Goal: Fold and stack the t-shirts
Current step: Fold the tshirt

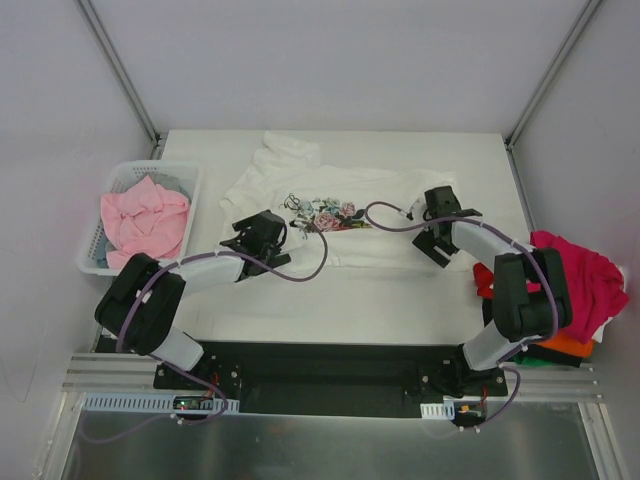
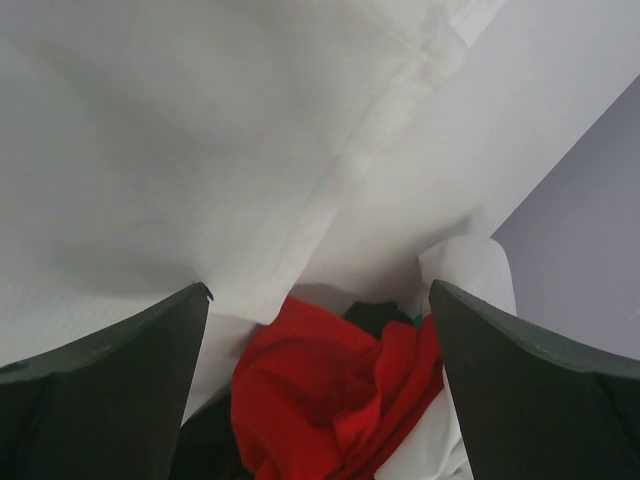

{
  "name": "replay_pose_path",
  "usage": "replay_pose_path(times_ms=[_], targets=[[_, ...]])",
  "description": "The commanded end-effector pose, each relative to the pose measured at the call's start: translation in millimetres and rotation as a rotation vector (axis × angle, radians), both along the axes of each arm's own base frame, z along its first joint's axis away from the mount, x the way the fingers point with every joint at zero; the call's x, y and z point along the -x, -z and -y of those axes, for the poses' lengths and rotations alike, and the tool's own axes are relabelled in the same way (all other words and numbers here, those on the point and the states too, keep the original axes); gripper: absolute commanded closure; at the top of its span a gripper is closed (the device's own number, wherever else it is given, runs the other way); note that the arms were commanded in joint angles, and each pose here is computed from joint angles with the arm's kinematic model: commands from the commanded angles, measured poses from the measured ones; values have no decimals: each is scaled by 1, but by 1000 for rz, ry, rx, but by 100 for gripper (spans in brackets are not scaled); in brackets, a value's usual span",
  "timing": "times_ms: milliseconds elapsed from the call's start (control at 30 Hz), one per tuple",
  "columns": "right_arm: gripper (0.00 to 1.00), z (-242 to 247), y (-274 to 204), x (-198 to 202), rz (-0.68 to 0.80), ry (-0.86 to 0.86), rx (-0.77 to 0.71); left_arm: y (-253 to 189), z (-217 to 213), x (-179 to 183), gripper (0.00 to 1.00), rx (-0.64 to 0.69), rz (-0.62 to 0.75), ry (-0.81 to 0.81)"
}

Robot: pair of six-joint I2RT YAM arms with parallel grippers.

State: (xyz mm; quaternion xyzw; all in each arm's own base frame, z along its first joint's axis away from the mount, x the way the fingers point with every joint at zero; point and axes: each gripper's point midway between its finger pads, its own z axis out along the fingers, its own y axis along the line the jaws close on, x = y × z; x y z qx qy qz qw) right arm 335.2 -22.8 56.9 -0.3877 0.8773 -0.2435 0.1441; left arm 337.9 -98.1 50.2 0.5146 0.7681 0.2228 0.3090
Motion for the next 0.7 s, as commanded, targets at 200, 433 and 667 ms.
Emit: replay_pose_path(times_ms=[200,433,667], targets=[[3,-1,-31,26,53,12,-30,-20,-14,25,1,9,46,-34],[3,-9,-32,3,57,-1,-40,-34,1,7,1,44,68,-23],[3,-15,-13,-31,69,-26,-26,-28,9,-9,1,23,63,-12]])
